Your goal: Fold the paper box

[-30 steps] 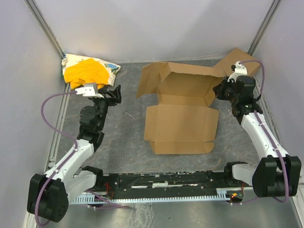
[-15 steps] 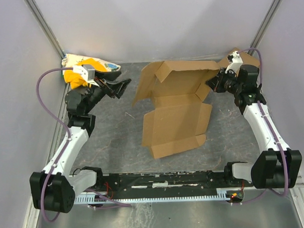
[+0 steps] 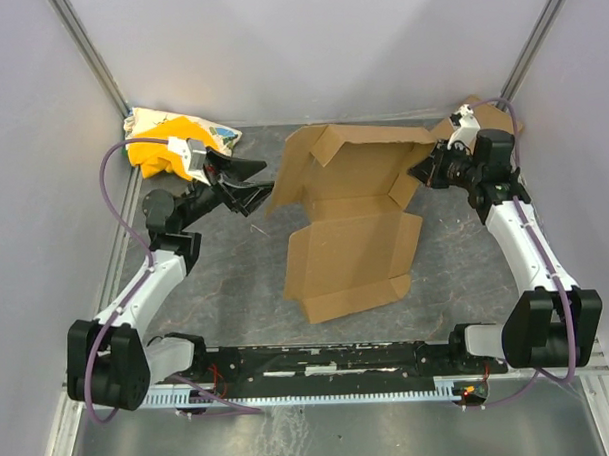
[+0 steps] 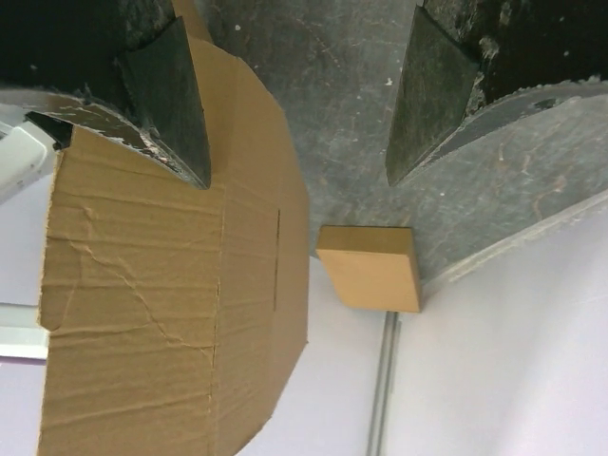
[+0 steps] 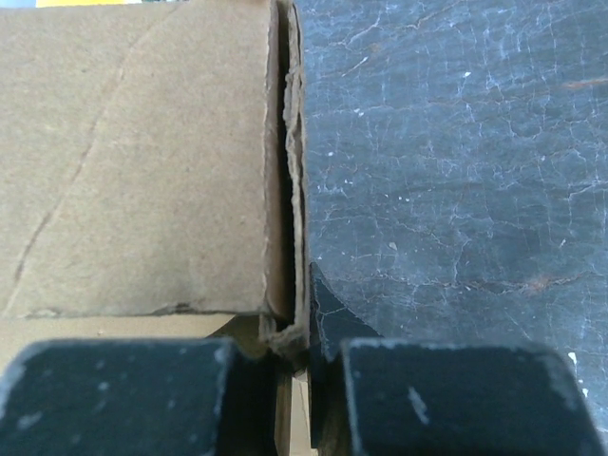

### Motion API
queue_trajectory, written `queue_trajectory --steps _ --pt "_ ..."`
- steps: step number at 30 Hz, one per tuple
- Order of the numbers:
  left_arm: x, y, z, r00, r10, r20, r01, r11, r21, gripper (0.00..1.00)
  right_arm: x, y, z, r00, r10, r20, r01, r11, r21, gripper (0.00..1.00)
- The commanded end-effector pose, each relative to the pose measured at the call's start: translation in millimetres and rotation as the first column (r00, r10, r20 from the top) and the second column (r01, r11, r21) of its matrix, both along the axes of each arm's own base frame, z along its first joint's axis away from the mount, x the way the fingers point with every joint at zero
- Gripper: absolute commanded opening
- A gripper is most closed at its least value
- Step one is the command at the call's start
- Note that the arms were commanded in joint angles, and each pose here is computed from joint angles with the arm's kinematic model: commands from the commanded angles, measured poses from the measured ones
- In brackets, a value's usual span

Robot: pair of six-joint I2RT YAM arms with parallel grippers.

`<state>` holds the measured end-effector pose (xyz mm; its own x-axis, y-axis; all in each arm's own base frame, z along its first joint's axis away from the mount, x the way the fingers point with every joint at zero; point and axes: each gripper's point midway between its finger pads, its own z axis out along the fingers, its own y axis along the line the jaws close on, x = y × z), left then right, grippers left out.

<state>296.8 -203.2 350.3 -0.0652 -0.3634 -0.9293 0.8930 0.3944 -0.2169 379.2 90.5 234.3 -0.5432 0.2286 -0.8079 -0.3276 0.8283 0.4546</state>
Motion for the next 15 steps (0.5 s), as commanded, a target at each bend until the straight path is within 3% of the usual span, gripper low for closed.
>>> queue_trajectory --steps 1,6,15 --pt "-18 -16 24 0.99 -0.125 0.059 0.126 0.992 -0.024 0.8 4 2 22 0.998 0.027 0.058 -0.027 1.0 -0.004 0.06" --pt "-26 -36 18 0.982 -0.184 0.053 0.184 0.983 0.003 0.79 6 1 16 0.999 0.017 0.039 -0.016 1.0 -0.024 0.06" --pt "-13 -55 -3 0.995 -0.103 0.016 0.101 0.99 0.097 0.76 4 10 2 1.0 0.023 0.011 -0.021 0.991 -0.134 0.06"
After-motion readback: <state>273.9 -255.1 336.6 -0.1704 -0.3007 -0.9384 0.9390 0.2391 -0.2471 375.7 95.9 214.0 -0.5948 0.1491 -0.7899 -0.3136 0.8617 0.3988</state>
